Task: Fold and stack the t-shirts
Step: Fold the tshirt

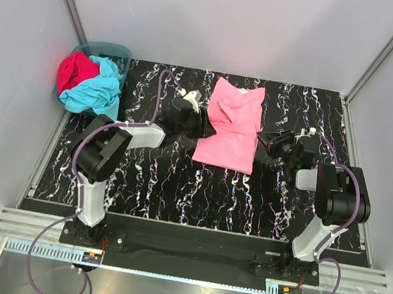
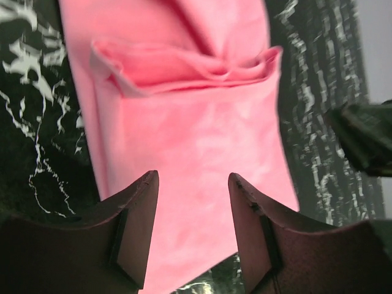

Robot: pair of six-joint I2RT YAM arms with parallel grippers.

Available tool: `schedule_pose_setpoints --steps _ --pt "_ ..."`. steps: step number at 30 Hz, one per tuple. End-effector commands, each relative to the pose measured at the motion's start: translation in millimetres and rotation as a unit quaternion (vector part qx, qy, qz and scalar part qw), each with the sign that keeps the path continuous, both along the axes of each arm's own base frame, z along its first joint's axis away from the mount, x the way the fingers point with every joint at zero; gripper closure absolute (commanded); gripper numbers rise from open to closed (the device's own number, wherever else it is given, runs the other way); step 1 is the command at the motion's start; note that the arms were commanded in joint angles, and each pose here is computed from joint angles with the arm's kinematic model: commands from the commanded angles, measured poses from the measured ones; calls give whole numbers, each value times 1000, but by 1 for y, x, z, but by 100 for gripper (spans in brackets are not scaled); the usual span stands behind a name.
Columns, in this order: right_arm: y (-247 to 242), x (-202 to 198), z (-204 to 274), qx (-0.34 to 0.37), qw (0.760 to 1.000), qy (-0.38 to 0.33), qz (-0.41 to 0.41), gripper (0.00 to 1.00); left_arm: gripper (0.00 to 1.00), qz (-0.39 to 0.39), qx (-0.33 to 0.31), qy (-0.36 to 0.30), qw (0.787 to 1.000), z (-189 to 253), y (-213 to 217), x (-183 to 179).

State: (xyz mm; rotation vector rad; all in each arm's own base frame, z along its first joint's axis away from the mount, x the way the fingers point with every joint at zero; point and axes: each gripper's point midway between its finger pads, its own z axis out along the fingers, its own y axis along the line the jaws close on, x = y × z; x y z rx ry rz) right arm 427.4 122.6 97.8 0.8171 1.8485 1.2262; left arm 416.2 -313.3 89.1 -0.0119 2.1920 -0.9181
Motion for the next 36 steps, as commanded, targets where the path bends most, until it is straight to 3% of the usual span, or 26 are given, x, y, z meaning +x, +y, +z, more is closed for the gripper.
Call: schedule_pose_setpoints --steps 1,8,16,36 --pt "2 24 14 8 999 -30 7 71 47 -12 -35 -37 999 16 -14 11" --pt "5 56 -4 13 1000 -12 11 71 47 -21 -31 -35 999 8 -24 24" --pt "6 63 -25 10 1000 4 11 72 47 -27 -25 -41 998 8 -31 35" --pt "6 41 -21 4 1000 -6 14 73 47 -33 -43 -36 998 -14 -48 61"
